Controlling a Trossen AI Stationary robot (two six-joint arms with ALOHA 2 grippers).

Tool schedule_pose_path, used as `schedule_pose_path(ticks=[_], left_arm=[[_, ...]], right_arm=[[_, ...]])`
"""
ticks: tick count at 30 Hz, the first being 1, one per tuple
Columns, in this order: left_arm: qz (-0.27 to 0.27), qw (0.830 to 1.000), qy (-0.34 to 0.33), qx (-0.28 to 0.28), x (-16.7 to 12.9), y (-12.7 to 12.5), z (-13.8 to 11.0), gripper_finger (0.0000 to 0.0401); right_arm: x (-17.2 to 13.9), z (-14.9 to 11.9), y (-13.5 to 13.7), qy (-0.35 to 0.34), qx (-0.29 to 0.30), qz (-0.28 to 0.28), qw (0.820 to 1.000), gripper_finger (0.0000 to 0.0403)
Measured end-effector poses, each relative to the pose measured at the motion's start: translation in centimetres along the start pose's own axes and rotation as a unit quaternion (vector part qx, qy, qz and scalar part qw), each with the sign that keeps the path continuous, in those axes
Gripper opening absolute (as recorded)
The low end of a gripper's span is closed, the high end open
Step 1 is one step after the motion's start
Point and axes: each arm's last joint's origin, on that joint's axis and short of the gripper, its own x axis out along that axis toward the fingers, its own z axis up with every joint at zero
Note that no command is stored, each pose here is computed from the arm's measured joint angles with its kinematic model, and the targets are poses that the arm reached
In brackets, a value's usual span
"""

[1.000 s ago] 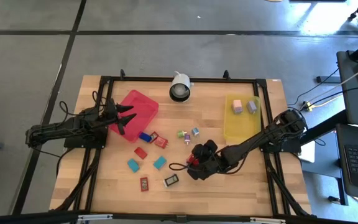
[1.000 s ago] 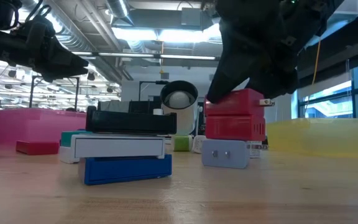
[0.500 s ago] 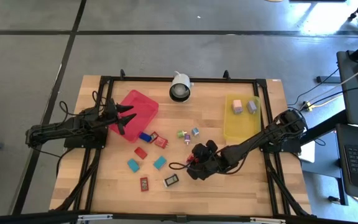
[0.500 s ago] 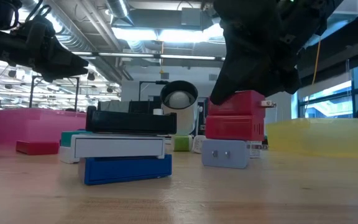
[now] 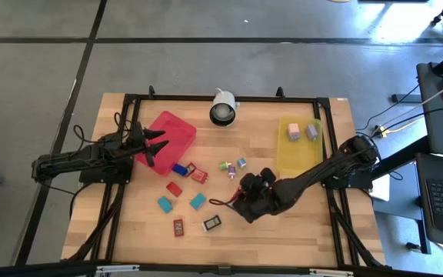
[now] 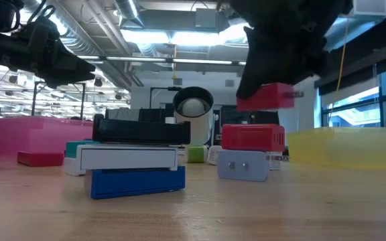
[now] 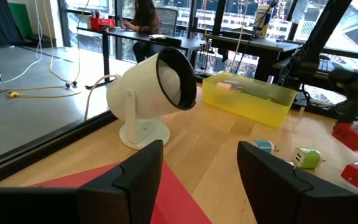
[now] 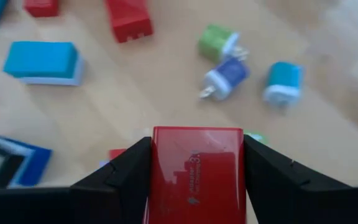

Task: Pick & Place Office items
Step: Put the right red charger adapter into the yellow bin

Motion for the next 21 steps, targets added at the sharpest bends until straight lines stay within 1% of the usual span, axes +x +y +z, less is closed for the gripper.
schedule_pose_path(ticks=[5, 7, 11, 16, 21], left_arm=[[0.000, 1.000, 0.000, 0.000, 0.0, 0.0, 0.0, 0.0205], [0.000, 1.000, 0.000, 0.000, 0.0, 0.0, 0.0, 0.0204], [0.000, 1.000, 0.000, 0.000, 0.0, 0.0, 0.0, 0.0204], [0.000, 1.000, 0.000, 0.000, 0.0, 0.0, 0.0, 0.0204], [0.000, 1.000, 0.000, 0.000, 0.0, 0.0, 0.0, 0.0204]], right_arm=[[-1.8, 1.0, -1.0, 0.010, -0.026, -0.033, 0.999, 0.0211], [-2.6, 1.2, -2.0, 0.007, -0.035, -0.057, 0.998, 0.0211], [-4.2, 1.4, -4.2, 0.010, -0.032, -0.092, 0.995, 0.0211], [-5.9, 1.0, -8.0, 0.020, -0.002, -0.128, 0.992, 0.0211], [-6.8, -0.7, -12.8, 0.018, 0.052, -0.143, 0.988, 0.0211]])
